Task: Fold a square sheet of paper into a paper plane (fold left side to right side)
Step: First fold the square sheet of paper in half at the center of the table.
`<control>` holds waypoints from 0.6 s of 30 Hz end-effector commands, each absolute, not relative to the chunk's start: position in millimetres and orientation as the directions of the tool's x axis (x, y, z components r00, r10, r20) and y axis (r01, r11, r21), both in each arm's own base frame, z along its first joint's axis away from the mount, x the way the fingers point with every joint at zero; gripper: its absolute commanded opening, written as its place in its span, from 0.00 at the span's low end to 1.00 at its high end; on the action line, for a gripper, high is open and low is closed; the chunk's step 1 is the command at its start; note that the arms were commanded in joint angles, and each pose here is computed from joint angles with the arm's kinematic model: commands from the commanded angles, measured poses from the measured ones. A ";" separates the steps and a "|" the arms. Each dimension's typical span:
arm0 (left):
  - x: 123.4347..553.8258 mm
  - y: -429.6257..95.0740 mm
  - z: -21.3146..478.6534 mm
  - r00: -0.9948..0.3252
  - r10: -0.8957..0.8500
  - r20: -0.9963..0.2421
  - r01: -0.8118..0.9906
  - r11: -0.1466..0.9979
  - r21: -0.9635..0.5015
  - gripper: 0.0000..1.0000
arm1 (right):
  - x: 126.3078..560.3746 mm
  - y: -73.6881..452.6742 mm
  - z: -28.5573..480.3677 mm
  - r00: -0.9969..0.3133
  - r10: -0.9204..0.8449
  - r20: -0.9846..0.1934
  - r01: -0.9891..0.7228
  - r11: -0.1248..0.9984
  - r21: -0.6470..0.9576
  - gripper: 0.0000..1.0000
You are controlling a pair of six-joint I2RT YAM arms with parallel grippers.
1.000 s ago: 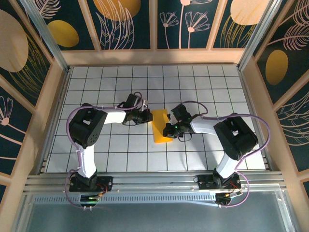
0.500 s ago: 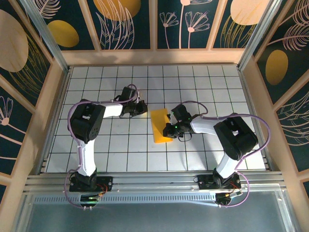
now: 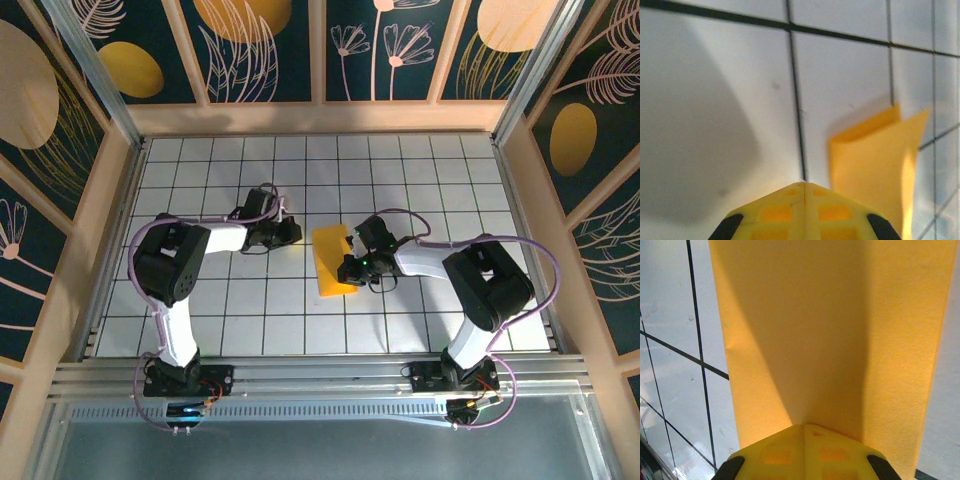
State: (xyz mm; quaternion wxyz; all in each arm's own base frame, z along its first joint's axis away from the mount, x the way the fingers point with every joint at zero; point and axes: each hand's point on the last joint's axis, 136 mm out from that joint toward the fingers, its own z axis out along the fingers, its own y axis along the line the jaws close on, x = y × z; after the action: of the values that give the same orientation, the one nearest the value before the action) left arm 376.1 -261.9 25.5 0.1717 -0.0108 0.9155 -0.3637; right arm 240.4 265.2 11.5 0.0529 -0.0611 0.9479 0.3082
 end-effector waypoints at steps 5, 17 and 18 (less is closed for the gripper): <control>361.5 -312.7 49.8 -0.942 -0.084 -0.326 0.204 0.629 -0.750 0.00 | 202.0 211.7 -47.0 -0.998 -0.060 0.027 -0.047 0.934 0.355 0.00; 389.3 -312.4 19.4 -0.936 -0.077 -0.345 0.189 0.715 -0.673 0.00 | 200.4 210.6 -48.0 -0.998 -0.063 0.031 -0.048 0.936 0.349 0.00; 391.0 -310.3 16.7 -0.934 -0.078 -0.347 0.185 0.728 -0.661 0.00 | 200.8 210.4 -47.7 -0.998 -0.062 0.029 -0.048 0.936 0.349 0.00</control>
State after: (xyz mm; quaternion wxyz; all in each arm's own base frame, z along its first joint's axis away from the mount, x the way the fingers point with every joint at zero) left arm 381.6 -315.7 24.8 0.1689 0.0280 0.9039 -0.3921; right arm 240.5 265.4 11.5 0.0532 -0.0614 0.9478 0.3084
